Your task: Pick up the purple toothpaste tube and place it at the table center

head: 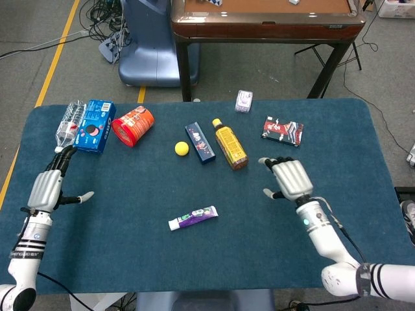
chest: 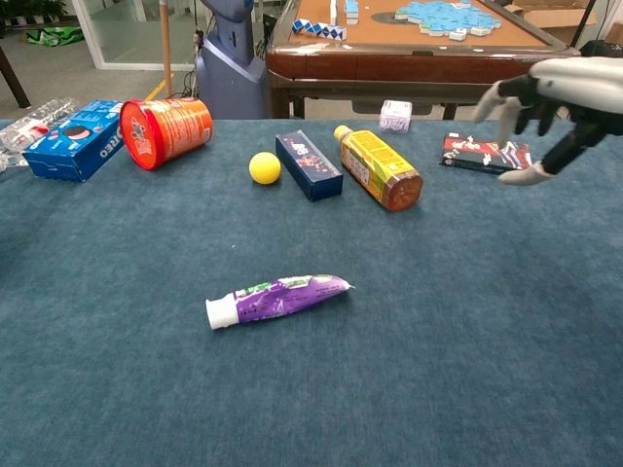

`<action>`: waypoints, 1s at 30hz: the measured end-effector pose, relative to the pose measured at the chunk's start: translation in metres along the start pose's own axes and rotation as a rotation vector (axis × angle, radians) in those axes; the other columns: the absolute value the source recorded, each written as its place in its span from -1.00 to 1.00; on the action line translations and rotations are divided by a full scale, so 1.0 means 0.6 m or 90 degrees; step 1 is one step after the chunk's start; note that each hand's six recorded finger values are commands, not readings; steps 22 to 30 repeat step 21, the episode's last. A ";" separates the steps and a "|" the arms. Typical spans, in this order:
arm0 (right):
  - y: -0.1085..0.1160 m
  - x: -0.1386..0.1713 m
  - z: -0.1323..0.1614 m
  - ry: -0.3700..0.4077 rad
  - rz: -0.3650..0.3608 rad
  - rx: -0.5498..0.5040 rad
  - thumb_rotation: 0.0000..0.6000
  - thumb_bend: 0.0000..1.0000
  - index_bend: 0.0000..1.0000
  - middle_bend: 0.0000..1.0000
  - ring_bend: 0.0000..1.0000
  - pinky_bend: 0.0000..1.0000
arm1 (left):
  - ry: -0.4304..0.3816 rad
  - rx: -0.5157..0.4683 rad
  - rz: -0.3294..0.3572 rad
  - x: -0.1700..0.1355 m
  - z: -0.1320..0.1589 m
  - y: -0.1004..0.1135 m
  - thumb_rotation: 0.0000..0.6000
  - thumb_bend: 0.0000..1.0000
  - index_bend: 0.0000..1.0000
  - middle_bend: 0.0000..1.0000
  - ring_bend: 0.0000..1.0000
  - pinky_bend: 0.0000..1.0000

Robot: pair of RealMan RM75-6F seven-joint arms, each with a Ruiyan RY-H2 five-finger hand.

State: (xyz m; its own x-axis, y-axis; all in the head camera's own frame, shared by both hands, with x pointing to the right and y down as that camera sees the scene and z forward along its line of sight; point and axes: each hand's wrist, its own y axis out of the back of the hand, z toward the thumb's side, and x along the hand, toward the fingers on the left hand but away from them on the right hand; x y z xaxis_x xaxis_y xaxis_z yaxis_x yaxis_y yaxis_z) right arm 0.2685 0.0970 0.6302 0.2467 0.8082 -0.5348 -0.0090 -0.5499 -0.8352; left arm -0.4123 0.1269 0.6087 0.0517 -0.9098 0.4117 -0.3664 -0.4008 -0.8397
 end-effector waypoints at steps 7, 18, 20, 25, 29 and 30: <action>0.005 0.080 -0.098 -0.097 -0.052 -0.008 1.00 -0.47 -0.40 -0.17 -0.37 -0.35 | 0.022 0.105 0.020 -0.049 -0.034 0.015 1.00 -0.79 -1.00 -1.00 -0.97 -0.73; 0.012 0.192 -0.161 -0.186 -0.100 -0.002 1.00 -0.47 -0.38 -0.14 -0.37 -0.35 | 0.040 0.158 0.033 -0.123 -0.031 0.019 1.00 -0.79 -1.00 -1.00 -0.97 -0.73; 0.008 0.207 -0.167 -0.199 -0.097 -0.003 1.00 -0.47 -0.36 -0.13 -0.37 -0.35 | 0.042 0.167 0.034 -0.133 -0.029 0.017 1.00 -0.79 -1.00 -1.00 -0.97 -0.73; 0.006 0.215 -0.172 -0.207 -0.094 -0.004 1.00 -0.47 -0.34 -0.13 -0.37 -0.35 | 0.042 0.172 0.035 -0.139 -0.028 0.016 1.00 -0.79 -1.00 -1.00 -0.97 -0.73; 0.006 0.215 -0.172 -0.207 -0.094 -0.004 1.00 -0.47 -0.34 -0.13 -0.37 -0.35 | 0.042 0.172 0.035 -0.139 -0.028 0.016 1.00 -0.79 -1.00 -1.00 -0.97 -0.73; 0.006 0.215 -0.172 -0.207 -0.094 -0.004 1.00 -0.47 -0.34 -0.13 -0.37 -0.35 | 0.042 0.172 0.035 -0.139 -0.028 0.016 1.00 -0.79 -1.00 -1.00 -0.97 -0.73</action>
